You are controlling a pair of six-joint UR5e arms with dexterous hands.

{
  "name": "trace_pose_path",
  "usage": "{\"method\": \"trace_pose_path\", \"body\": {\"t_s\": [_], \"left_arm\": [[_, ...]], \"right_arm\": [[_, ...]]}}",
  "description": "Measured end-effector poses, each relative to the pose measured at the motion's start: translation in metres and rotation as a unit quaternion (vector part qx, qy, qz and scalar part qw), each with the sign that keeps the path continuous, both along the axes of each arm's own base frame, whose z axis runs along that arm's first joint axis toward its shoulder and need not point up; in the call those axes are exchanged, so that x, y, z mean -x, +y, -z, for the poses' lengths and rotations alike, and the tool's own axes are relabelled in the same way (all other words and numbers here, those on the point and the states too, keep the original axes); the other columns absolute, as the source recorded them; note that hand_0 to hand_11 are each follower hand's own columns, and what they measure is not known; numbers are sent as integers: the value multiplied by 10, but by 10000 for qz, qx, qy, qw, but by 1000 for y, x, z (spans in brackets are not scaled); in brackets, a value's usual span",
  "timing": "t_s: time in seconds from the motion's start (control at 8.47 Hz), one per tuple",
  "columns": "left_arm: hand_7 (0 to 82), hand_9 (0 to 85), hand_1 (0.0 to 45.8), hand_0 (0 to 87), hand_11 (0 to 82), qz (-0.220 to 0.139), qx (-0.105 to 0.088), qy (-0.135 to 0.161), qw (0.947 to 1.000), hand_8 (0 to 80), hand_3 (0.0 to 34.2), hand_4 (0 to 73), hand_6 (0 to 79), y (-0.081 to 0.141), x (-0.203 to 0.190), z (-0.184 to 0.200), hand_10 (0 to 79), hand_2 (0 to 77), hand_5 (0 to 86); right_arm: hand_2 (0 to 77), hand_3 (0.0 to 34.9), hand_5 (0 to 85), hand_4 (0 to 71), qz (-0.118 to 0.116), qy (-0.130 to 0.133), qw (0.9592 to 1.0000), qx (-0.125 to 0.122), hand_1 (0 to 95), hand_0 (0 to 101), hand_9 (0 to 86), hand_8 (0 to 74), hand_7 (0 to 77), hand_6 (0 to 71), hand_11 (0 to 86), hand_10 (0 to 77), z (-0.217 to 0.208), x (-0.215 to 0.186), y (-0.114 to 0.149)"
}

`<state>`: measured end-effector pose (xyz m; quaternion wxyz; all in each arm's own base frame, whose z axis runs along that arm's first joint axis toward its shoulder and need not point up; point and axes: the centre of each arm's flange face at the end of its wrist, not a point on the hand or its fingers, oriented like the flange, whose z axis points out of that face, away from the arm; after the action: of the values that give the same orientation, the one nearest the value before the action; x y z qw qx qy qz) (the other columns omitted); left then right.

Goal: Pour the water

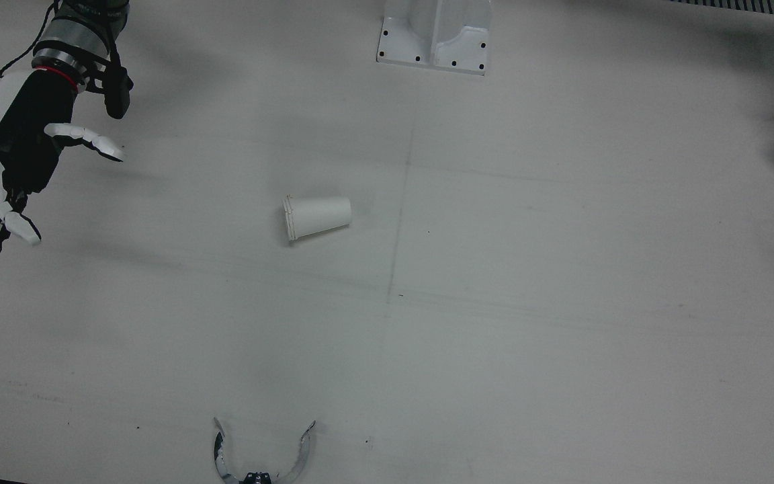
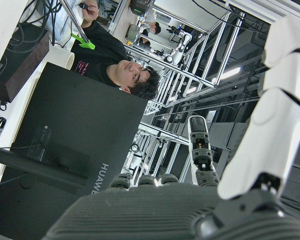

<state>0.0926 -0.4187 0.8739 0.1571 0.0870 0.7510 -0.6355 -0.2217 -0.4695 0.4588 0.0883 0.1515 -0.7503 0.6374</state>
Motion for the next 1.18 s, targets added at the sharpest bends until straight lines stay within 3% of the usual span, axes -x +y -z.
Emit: {"method": "trace_pose_path", "body": {"t_s": [0.12, 0.24, 0.59, 0.71, 0.83, 0.94, 1.06, 1.18], "left_arm": [[382, 267, 82, 497, 136, 13, -22, -129, 9999, 169, 0, 355, 267, 2, 0, -3, 87, 22, 540], [376, 267, 87, 487, 136, 6, -26, -223, 9997, 180, 0, 344, 267, 2, -1, -5, 87, 71, 551], [371, 267, 93, 483, 136, -106, -12, -300, 9995, 169, 0, 333, 267, 2, -5, -5, 87, 114, 551], [207, 109, 109, 455, 76, -182, -15, -306, 9994, 22, 0, 333, 136, 2, -8, -4, 44, 191, 551], [38, 22, 109, 430, 49, -228, -16, -294, 9993, 0, 0, 333, 16, 3, -8, -4, 16, 114, 551], [38, 22, 109, 430, 49, -250, -18, -279, 9993, 0, 0, 333, 16, 4, -7, -5, 16, 114, 551], [11, 22, 109, 428, 22, -261, -22, -266, 9993, 0, 38, 333, 5, 6, -7, -5, 5, 60, 545], [11, 22, 109, 428, 22, -265, -22, -257, 9993, 0, 38, 333, 5, 8, -5, -6, 5, 60, 545]], "right_arm": [[142, 0, 180, 240, 10, 5, 10000, -5, 153, 477, 5, 5, 11, 5, 33, 5, 1, 1, 0], [147, 0, 180, 245, 21, 11, 10000, -6, 153, 478, 5, 5, 11, 5, 27, 16, 1, 3, 0], [153, 0, 180, 245, 45, 28, 10000, -4, 153, 477, 5, 5, 11, 5, 33, 16, 1, 7, 1], [153, 0, 185, 245, 56, 29, 10000, -3, 153, 479, 5, 5, 11, 5, 27, 16, 1, 8, 2], [153, 0, 185, 245, 69, 31, 10000, -2, 153, 477, 5, 5, 11, 5, 27, 16, 1, 9, 3], [153, 0, 191, 245, 83, 33, 10000, -1, 153, 478, 5, 5, 11, 5, 27, 16, 1, 10, 3], [153, 0, 191, 245, 98, 34, 9999, 0, 153, 477, 5, 5, 11, 5, 27, 16, 1, 12, 4], [153, 0, 191, 245, 108, 32, 9999, 0, 153, 477, 5, 5, 11, 5, 27, 16, 1, 13, 4]]}}
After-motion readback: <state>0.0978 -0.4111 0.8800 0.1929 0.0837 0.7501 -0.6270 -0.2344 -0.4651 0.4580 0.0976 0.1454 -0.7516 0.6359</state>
